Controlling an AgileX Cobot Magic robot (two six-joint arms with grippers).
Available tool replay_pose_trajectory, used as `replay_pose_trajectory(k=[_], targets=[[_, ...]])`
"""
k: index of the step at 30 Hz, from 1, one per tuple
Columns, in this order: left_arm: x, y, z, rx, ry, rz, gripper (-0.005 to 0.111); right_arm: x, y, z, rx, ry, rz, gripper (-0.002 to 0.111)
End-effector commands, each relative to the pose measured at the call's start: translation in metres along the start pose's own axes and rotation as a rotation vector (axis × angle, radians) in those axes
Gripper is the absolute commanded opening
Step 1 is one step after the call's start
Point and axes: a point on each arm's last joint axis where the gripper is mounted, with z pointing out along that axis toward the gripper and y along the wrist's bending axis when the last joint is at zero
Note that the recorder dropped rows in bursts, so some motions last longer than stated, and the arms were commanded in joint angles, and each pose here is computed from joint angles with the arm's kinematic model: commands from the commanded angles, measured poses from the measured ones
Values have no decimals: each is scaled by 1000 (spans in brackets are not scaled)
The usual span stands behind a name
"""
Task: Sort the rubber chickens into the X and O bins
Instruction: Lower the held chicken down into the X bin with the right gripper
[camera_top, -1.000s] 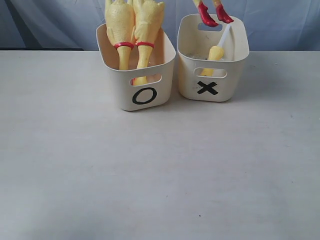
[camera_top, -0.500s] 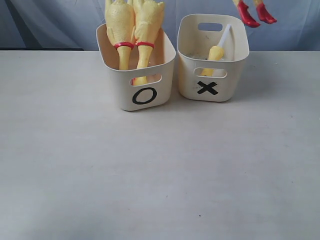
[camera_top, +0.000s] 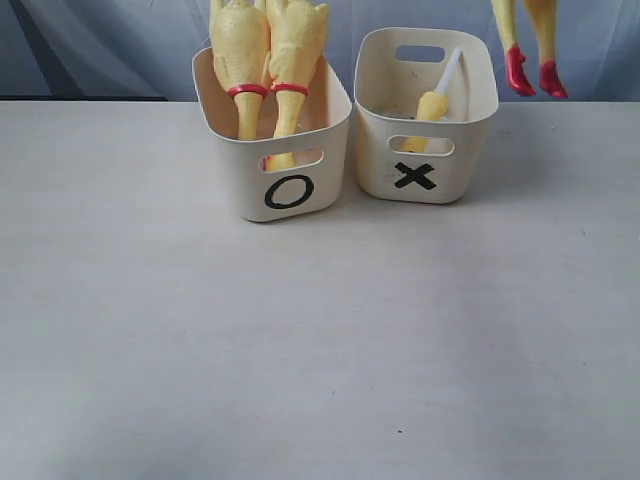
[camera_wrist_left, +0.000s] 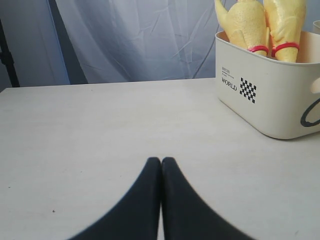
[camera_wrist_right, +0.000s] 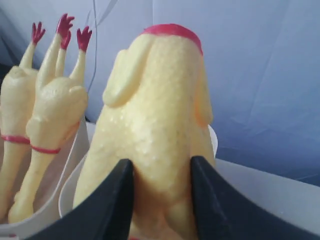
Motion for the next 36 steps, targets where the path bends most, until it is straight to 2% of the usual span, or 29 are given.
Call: replay_pose_trajectory(k=[1, 5, 13, 16, 21, 26, 31, 36], targets=[[-3, 0, -1, 5, -21, 1, 0, 2, -13, 24, 71, -106, 105, 17], [-3, 0, -1, 5, -21, 1, 0, 19, -22, 54, 116, -90, 179, 17], [-3, 0, -1, 5, -21, -1, 0, 58, -33, 104, 168, -4, 214, 17], [-3, 0, -1, 5, -21, -1, 0, 54, -34, 109, 169, -16, 207, 17], [-3, 0, -1, 5, -21, -1, 0, 28, -31, 105, 158, -84, 143, 17], [-3, 0, -1, 5, -21, -1, 0, 8, -27, 105, 146, -142, 148, 17], [-3, 0, -1, 5, -21, -1, 0, 19, -15, 124, 121, -110, 142, 17], [-3, 0, -1, 5, -21, -1, 0, 53, 6, 160, 74, -10, 132, 17]])
